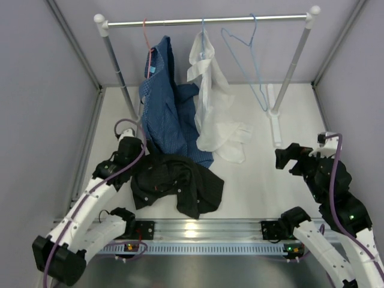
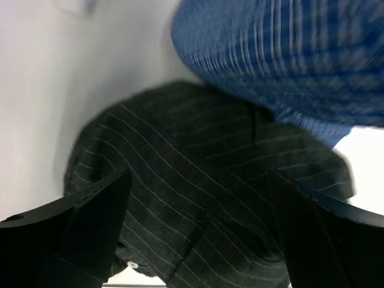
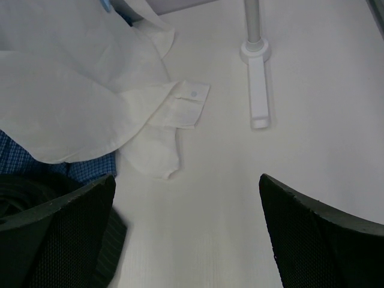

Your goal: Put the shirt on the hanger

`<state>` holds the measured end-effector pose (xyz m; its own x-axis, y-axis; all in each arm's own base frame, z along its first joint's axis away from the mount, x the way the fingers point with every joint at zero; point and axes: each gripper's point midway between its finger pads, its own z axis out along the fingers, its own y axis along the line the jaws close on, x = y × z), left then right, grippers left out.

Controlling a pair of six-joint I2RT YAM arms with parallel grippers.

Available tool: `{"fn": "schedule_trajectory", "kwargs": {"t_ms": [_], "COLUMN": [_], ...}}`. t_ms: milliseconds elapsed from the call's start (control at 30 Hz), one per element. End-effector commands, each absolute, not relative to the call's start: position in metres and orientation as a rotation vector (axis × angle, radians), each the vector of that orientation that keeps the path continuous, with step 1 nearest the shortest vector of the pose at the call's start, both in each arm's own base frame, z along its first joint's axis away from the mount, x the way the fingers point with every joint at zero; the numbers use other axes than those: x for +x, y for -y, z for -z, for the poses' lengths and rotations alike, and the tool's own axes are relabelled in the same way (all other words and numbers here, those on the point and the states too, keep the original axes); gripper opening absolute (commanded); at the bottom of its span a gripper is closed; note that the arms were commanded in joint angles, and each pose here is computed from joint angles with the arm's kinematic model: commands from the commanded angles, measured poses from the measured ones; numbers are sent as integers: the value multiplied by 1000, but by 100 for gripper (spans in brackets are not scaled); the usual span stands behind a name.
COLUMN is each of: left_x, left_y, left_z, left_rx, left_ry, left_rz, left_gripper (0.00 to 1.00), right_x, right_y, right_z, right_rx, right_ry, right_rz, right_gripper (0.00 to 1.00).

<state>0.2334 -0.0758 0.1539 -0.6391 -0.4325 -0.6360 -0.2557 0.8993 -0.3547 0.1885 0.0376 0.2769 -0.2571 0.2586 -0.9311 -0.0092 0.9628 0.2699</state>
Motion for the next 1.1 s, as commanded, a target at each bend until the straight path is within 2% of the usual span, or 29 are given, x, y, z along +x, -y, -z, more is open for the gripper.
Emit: {"fn": "schedule_trajectory", "kwargs": {"t_ms": [0,200,300,400,433,467,533,567,600,633,767,1033,1067], "left_x": [235,224,218,211,210,207,204,202,199,198,192,187,191], "left_y": [112,146,157,168,172,175,190,196,207,213,241,324,331], "left_z": [-151,-149,-138,-126,-124,-118,-121,-123,-132,-137,-167,-269,-269], "left_rx": [-390,-289,-241,-192,-179,-161,-104,-72,-29,-2,104,280,290], "left_ry": [-2300,-2260,-2281,-2312,-2317,-2333,-2329,-2320,-2295,-2277,-2201,-2027,-2033], "left_rz": [368,456,516,570,590,599,680,704,762,791,891,1046,1025], "left_gripper": [98,95,86,72,67,47,33,11,3,0,0,0,5], "right_x": [190,191,192,192,192,192,193,193,193,194,197,196,196], "right_y": [-50,-57,-59,-60,-61,-61,-64,-65,-67,-70,-78,-128,-129], "right_z": [-265,-258,-256,-255,-255,-255,-254,-253,-251,-250,-246,-246,-246], "right_rx": [138,113,103,99,99,99,92,94,88,85,79,-79,-76], "right_ry": [-1873,-1905,-1915,-1919,-1921,-1921,-1925,-1927,-1935,-1935,-1943,-1950,-1950], "right_rz": [-296,-314,-317,-322,-324,-328,-339,-347,-356,-365,-405,-670,-677], "right_gripper": [100,100,100,100,99,99,100,99,99,99,99,99,99]}}
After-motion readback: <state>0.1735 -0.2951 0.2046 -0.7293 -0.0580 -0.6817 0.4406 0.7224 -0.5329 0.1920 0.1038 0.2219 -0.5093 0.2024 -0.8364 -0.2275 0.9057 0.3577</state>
